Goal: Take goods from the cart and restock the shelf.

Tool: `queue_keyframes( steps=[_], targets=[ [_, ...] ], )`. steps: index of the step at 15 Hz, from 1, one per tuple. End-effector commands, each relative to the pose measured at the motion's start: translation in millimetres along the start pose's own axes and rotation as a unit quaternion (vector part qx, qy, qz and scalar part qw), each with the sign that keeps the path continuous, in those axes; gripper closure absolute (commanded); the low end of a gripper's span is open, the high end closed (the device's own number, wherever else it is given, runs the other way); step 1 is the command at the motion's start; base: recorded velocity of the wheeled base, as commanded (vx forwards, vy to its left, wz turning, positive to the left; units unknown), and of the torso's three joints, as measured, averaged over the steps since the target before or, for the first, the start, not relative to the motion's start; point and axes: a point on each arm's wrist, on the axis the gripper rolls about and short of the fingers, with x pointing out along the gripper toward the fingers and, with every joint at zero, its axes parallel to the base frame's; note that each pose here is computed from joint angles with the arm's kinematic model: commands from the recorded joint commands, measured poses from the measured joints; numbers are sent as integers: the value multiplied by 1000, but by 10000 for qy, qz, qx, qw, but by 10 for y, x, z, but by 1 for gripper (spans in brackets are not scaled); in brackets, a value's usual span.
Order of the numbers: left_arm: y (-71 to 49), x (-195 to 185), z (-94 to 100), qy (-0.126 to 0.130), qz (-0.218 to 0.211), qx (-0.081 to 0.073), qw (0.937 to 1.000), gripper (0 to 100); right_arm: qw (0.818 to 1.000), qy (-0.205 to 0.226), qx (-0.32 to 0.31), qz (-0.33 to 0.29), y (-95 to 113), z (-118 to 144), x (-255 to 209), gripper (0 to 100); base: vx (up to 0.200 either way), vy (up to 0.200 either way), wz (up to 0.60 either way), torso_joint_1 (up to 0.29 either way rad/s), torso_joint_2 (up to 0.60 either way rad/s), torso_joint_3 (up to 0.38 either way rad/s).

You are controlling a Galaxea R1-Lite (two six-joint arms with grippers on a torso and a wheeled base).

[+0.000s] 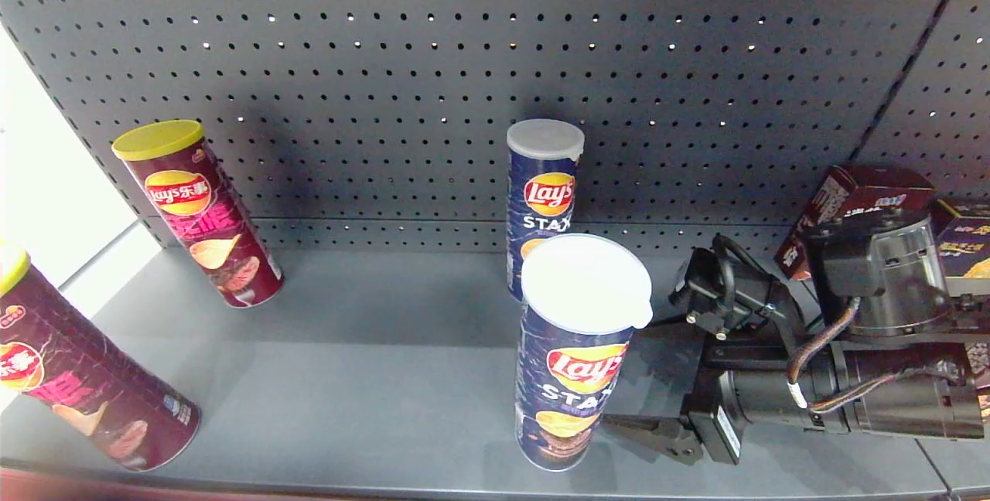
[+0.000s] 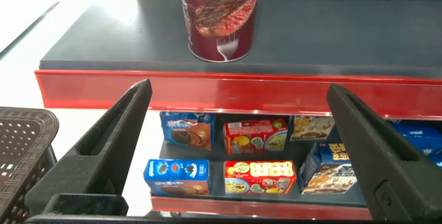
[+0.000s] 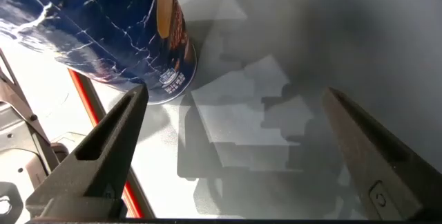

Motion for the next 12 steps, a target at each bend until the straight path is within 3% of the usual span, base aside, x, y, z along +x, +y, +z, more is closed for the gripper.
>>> queue_keyframes(
  steps=[1,12],
  targets=[
    [0,0,2,3,1,-1,10000,0,10000,6,-3,6,2,-2,6,0,0,0,0,0,0,0],
    [0,0,2,3,1,-1,10000,0,10000,-9,-19,38,11,-1,43,0,0,0,0,0,0,0]
  ],
)
